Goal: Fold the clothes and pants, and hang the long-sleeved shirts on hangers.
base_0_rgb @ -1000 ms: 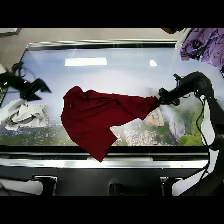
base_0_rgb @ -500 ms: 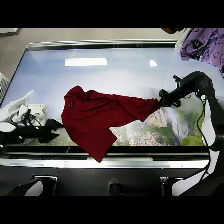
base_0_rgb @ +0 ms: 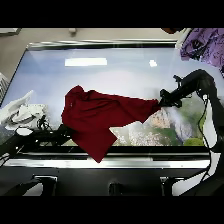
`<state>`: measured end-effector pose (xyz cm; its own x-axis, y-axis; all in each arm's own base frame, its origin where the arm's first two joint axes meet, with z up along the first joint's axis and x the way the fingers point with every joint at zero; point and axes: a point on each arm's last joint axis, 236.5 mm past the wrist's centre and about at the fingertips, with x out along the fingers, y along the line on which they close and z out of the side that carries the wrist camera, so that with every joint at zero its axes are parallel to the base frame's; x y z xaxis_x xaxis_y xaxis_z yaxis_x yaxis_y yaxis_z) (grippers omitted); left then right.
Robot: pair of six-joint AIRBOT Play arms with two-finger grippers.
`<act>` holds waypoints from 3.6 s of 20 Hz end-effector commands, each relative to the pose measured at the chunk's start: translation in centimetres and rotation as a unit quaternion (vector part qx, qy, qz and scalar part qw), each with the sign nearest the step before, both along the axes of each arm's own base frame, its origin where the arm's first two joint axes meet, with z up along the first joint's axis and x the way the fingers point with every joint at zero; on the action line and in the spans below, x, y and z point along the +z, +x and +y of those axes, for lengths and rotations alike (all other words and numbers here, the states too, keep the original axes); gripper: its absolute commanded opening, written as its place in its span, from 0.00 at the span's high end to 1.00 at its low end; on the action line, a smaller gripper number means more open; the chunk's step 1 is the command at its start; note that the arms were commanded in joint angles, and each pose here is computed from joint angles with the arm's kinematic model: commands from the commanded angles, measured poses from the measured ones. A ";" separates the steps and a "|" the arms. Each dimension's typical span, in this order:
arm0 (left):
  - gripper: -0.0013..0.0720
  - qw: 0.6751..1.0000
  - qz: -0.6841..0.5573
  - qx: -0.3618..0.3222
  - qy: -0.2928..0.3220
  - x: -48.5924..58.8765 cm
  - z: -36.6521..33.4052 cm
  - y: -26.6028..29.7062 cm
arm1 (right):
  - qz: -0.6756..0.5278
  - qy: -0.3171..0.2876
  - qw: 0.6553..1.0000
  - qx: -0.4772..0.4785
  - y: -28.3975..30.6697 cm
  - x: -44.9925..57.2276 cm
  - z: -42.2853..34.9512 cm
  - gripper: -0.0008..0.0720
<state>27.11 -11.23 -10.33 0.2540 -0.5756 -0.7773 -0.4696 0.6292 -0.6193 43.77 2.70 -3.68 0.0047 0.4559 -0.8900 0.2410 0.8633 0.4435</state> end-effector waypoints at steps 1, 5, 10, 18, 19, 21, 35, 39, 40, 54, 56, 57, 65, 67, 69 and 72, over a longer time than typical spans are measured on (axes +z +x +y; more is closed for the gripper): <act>0.82 1.000 -0.002 -0.030 0.004 -0.5 -1.4 1.0 | 0.005 0.003 1.000 -0.003 -0.4 0.6 0.2 0.94; 0.96 0.991 -0.117 -0.066 0.011 7.4 -0.9 7.6 | -0.055 0.038 0.997 -0.036 1.4 5.3 1.8 0.94; 0.96 0.924 -0.362 -0.069 0.103 31.4 4.8 17.0 | -0.296 -0.018 0.952 -0.077 6.0 22.5 -0.4 0.95; 0.96 0.764 -0.568 0.007 0.307 59.3 9.9 2.9 | -0.517 -0.106 0.847 -0.063 -11.5 45.1 0.4 0.94; 0.96 0.753 -0.566 0.024 0.334 59.6 10.4 0.8 | -0.541 -0.111 0.831 -0.066 -14.0 46.9 0.7 0.94; 0.96 0.738 -0.558 0.067 0.374 59.8 11.6 -2.8 | -0.576 -0.106 0.807 -0.081 -18.0 49.4 1.4 0.94; 0.96 0.939 -0.273 -0.102 0.182 29.9 8.5 19.0 | -0.165 0.012 0.979 -0.118 1.4 18.5 0.9 0.94; 0.96 0.966 -0.158 -0.149 0.140 14.2 4.0 24.5 | -0.096 0.021 0.984 -0.147 8.3 4.2 2.0 0.94; 0.96 0.968 -0.142 -0.153 0.136 11.2 3.0 25.3 | -0.100 0.024 0.982 -0.160 10.0 1.6 2.6 0.94; 0.10 0.979 -0.088 -0.086 0.160 12.4 12.1 22.8 | -0.120 -0.009 0.985 -0.122 7.2 3.8 -8.1 0.55; 0.10 0.982 -0.078 -0.059 0.164 13.0 14.2 20.3 | -0.064 0.006 0.994 -0.085 3.5 2.3 -8.4 0.55; 0.10 0.983 -0.068 -0.049 0.161 12.6 14.5 18.8 | -0.041 0.016 0.996 -0.076 2.1 1.2 -8.0 0.55; 0.11 0.997 -0.012 0.010 0.080 7.0 10.1 9.7 | -0.034 0.066 0.991 -0.109 2.3 -4.9 -2.0 0.55; 0.11 0.997 -0.001 0.010 0.075 6.3 9.7 8.9 | -0.060 0.054 0.991 -0.107 3.8 -5.4 -0.7 0.55; 0.10 0.997 -0.004 0.006 0.072 6.3 9.6 8.8 | -0.088 0.041 0.988 -0.123 5.5 -5.5 -0.2 0.55; 0.11 0.998 -0.021 -0.003 0.058 6.8 8.9 9.3 | -0.113 0.031 0.983 -0.145 7.1 -5.4 -0.5 0.55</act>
<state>36.44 -1.66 -3.64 0.2729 -0.4583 -0.8459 -0.4596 0.7103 -0.5332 48.78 2.24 -8.95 0.2569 0.5030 -0.8252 0.3531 0.7460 0.5646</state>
